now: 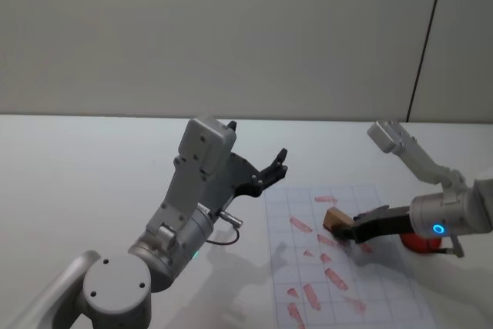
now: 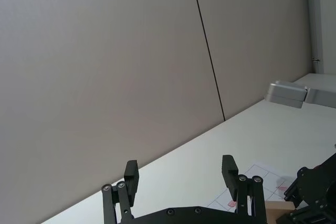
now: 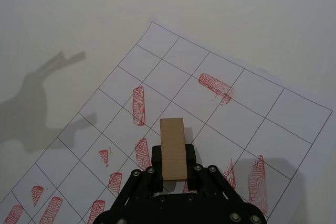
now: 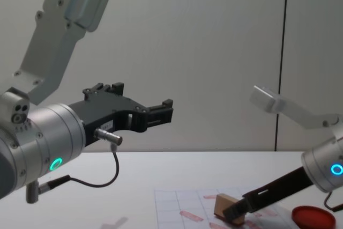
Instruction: Use the one hand to pick up the stamp and affix it onto the A4 paper.
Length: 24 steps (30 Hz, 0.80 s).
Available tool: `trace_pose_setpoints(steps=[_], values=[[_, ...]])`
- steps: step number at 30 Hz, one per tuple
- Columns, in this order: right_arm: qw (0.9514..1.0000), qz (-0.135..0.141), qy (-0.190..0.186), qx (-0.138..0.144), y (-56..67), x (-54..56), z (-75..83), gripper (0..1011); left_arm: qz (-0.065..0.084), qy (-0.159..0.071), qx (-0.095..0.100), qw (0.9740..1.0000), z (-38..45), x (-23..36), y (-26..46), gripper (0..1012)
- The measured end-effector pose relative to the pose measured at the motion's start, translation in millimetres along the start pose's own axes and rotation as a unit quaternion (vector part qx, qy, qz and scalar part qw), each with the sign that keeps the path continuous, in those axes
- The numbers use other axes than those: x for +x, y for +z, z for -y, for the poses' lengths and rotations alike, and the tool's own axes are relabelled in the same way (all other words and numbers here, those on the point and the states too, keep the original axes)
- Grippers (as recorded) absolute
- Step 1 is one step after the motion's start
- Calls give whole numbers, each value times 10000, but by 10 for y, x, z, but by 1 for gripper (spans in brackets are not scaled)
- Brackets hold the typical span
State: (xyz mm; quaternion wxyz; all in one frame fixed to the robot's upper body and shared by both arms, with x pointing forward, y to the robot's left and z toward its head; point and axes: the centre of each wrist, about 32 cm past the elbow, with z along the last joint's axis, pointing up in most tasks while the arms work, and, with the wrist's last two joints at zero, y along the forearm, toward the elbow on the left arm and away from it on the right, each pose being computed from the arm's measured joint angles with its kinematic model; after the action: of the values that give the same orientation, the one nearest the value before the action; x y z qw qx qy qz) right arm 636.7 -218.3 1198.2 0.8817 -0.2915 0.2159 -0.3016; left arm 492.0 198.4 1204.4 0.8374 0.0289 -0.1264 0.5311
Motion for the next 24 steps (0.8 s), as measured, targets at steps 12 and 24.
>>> trace_pose_setpoints(steps=[12,24], values=[[9997,126,-65,179,20,4,19,232,0,0,0,10000,0,0,0,1002],[9980,398,-203,454,80,-26,113,232,0,0,0,10000,0,0,0,1002]])
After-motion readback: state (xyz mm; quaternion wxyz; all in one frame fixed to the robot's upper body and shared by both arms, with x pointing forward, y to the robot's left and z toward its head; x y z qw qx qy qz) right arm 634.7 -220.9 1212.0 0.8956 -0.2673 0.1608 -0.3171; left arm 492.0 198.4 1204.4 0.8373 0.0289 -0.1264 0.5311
